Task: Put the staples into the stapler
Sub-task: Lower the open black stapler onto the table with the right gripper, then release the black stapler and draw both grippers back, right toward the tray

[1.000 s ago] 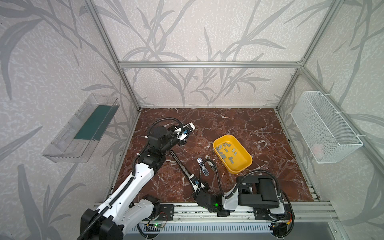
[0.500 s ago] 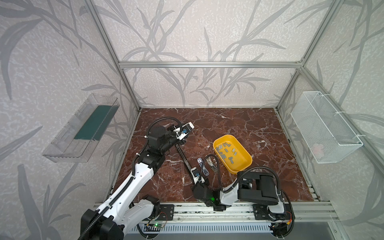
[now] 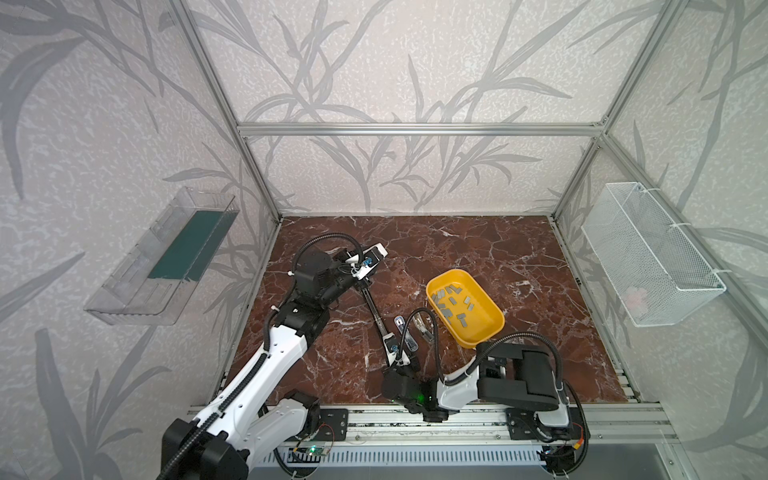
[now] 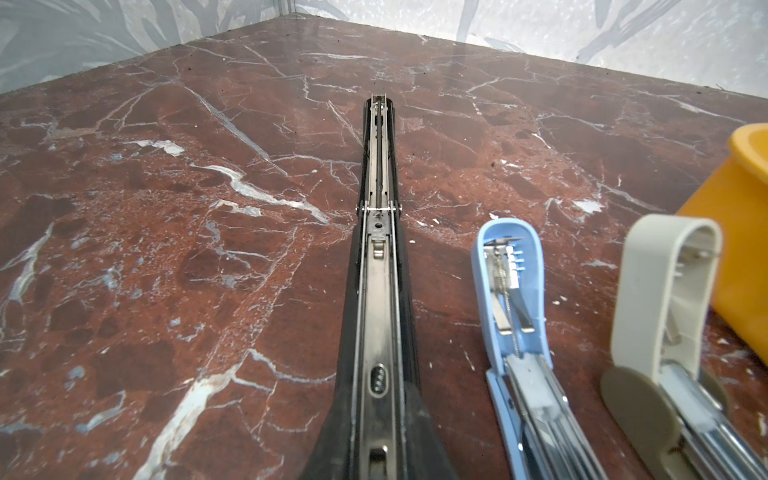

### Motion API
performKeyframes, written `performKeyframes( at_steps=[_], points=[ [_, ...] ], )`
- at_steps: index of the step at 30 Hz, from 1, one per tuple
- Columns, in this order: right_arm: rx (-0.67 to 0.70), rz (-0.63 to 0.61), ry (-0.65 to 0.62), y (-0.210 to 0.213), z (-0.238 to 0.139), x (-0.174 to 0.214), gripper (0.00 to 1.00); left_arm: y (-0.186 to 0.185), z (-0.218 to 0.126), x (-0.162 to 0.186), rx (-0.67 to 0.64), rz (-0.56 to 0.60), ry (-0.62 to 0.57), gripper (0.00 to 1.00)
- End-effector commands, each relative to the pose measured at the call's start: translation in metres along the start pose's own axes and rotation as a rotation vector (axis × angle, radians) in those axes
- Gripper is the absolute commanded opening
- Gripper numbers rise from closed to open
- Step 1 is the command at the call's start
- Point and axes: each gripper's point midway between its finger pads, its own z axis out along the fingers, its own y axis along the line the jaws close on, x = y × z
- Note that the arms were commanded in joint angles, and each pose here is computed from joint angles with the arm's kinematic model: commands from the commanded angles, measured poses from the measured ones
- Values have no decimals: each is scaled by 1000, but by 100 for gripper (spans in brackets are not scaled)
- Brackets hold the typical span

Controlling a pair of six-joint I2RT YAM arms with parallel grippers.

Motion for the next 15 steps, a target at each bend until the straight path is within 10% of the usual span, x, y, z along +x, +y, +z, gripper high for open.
performKeyframes(
  at_steps=[1, 7, 15],
  points=[
    [28, -45, 0, -5, -3, -8, 31, 9, -4, -13, -23, -7, -42, 33],
    [-32, -102, -63, 20, -22, -40, 69, 11, -4, -12, -29, -16, -39, 33],
    [-263, -39, -198, 45, -95, -126, 74, 57, -10, -25, -194, -294, -11, 39]
  ],
)
